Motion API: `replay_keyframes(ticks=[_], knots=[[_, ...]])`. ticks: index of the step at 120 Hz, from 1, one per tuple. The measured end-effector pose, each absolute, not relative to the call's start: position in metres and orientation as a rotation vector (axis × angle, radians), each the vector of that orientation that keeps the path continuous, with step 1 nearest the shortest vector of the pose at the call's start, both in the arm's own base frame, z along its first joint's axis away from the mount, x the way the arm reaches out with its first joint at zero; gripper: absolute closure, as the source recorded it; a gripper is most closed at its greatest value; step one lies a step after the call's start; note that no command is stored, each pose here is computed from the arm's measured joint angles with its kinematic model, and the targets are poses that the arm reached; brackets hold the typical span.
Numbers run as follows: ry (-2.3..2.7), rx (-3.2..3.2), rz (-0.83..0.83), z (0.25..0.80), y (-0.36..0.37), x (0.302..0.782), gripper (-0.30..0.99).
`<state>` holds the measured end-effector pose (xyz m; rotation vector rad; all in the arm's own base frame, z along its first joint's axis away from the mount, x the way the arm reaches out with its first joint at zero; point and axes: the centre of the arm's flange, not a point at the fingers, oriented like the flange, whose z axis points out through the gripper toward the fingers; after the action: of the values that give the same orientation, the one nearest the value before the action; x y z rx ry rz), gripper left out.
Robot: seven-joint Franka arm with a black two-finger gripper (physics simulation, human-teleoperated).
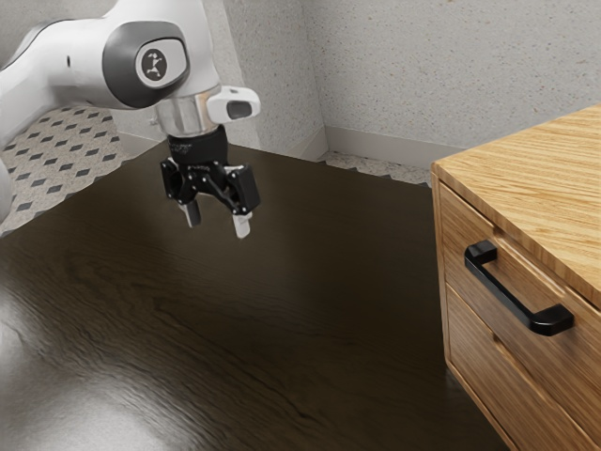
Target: Pull the drawer handle with one arm to open the drawer
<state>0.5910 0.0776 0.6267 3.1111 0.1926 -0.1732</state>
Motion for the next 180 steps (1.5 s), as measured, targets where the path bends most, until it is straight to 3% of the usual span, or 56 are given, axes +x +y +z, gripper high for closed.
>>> replay_keyframes(ticks=[50,73,92,180], knots=[[0.212,3.103,-0.131,0.631,0.085,0.592,0.0],[0.22,3.094,0.106,0.719,0.075,0.55,0.0],[0.181,3.061,0.235,0.77,0.019,0.515,0.0],[0.184,3.035,0.068,0.747,-0.227,0.474,0.0]])
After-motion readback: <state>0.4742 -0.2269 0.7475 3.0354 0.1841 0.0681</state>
